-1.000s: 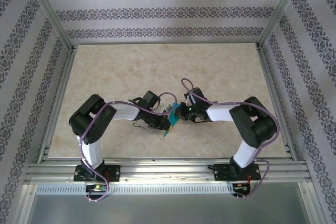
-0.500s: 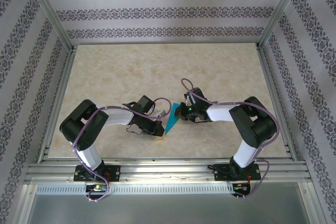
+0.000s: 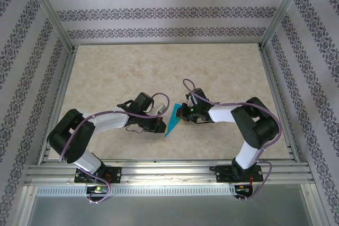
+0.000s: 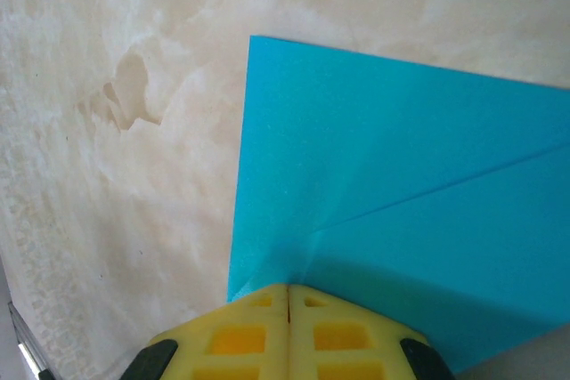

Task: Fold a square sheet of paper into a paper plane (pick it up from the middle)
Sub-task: Fold the wing for the fifth time at the center of the table.

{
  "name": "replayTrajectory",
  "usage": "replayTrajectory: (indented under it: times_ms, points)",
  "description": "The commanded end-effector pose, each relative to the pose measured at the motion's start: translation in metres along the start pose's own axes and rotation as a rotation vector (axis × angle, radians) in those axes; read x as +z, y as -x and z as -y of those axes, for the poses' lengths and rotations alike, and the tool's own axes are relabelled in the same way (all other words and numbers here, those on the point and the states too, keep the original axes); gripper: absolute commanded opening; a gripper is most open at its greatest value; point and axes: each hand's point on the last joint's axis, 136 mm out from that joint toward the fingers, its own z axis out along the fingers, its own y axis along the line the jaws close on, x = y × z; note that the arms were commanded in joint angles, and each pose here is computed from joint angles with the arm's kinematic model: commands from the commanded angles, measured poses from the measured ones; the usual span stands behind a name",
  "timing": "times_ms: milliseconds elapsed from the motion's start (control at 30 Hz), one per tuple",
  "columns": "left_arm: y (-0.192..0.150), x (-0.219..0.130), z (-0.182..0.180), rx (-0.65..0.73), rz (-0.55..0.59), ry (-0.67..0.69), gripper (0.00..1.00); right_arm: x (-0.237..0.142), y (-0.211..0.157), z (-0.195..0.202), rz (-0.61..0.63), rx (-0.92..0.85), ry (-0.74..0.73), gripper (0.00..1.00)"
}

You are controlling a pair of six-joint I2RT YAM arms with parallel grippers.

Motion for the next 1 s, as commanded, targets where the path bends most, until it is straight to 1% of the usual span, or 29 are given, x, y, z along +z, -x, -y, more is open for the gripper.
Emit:
replayTrajectory:
  times_ms: [0, 100, 167, 233, 400, 567, 767, 900, 967]
  points:
    - [0.029, 0.013, 0.011, 0.001, 0.020, -0.047, 0.00, 0.007, -0.010, 0.038, -0.023, 0.041, -0.130, 0.00]
    - [0.040, 0.027, 0.002, -0.030, 0.009, -0.034, 0.00, 0.009, -0.010, 0.037, -0.030, 0.039, -0.125, 0.00]
    - [0.040, 0.037, -0.007, -0.045, -0.015, -0.024, 0.00, 0.010, -0.011, 0.036, -0.034, 0.041, -0.123, 0.00]
    - [0.035, 0.043, -0.023, -0.073, -0.034, 0.028, 0.00, 0.011, -0.011, 0.035, -0.035, 0.037, -0.116, 0.00]
    - [0.009, 0.051, -0.057, -0.128, -0.103, 0.131, 0.00, 0.009, -0.005, 0.030, -0.031, 0.023, -0.102, 0.01]
    - [-0.017, 0.051, -0.076, -0.173, -0.147, 0.180, 0.00, 0.001, 0.012, 0.034, 0.003, 0.023, -0.087, 0.03]
    - [-0.031, 0.053, -0.083, -0.195, -0.167, 0.177, 0.00, -0.015, 0.039, 0.043, 0.053, 0.035, -0.070, 0.05]
    - [-0.034, 0.053, -0.081, -0.199, -0.163, 0.160, 0.00, -0.029, 0.066, 0.060, 0.112, 0.072, -0.074, 0.05]
    - [-0.035, 0.052, -0.079, -0.197, -0.160, 0.149, 0.00, -0.037, 0.080, 0.062, 0.134, 0.094, -0.049, 0.06]
